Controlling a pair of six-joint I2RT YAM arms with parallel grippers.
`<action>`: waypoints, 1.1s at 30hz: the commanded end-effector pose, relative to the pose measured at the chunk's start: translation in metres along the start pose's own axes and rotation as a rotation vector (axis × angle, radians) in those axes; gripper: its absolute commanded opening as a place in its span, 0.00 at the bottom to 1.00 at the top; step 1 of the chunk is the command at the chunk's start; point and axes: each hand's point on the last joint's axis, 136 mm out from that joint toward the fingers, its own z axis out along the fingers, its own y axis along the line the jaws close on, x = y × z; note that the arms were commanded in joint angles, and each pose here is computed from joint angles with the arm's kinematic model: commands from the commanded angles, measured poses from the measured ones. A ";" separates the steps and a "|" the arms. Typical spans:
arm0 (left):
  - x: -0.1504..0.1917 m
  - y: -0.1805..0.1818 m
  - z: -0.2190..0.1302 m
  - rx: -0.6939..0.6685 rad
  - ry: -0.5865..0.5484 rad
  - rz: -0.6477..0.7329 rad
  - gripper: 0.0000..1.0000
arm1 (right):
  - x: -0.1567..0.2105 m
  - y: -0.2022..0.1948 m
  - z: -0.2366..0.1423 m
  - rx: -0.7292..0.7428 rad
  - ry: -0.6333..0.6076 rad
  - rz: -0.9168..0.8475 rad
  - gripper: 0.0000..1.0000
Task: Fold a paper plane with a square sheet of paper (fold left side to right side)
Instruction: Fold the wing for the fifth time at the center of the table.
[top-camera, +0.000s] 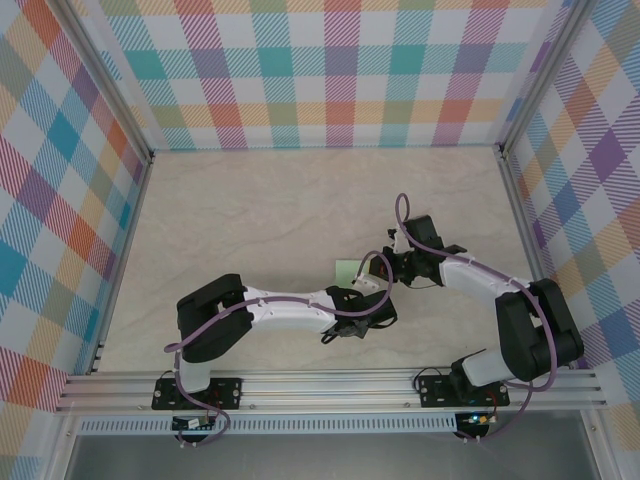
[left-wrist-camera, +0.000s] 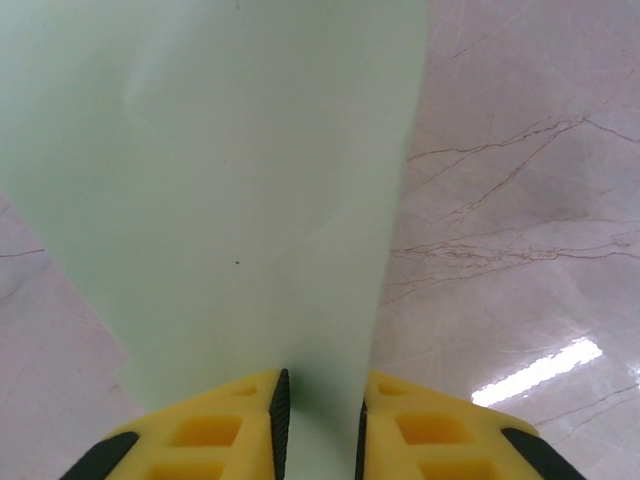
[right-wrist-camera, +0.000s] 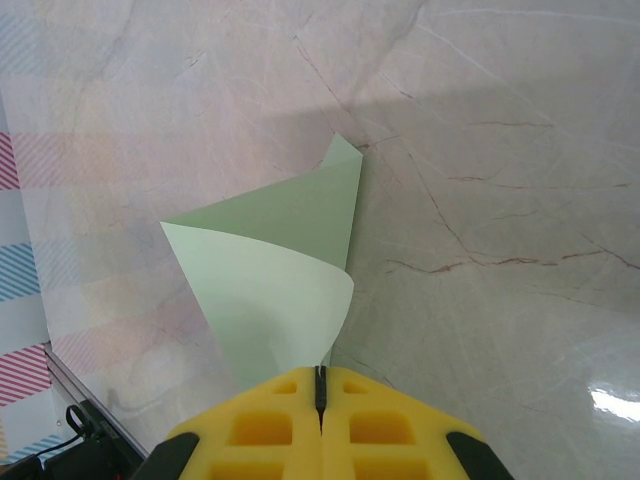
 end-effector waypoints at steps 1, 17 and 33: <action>0.001 0.001 -0.003 -0.035 -0.004 0.013 0.19 | -0.001 0.008 -0.003 0.001 0.022 -0.027 0.07; -0.027 -0.013 -0.017 0.242 0.008 -0.119 0.00 | -0.034 0.017 -0.108 0.159 -0.259 -0.107 0.77; -0.060 -0.017 -0.002 0.720 0.061 -0.457 0.00 | 0.020 -0.010 -0.067 -0.021 -0.177 -0.078 0.85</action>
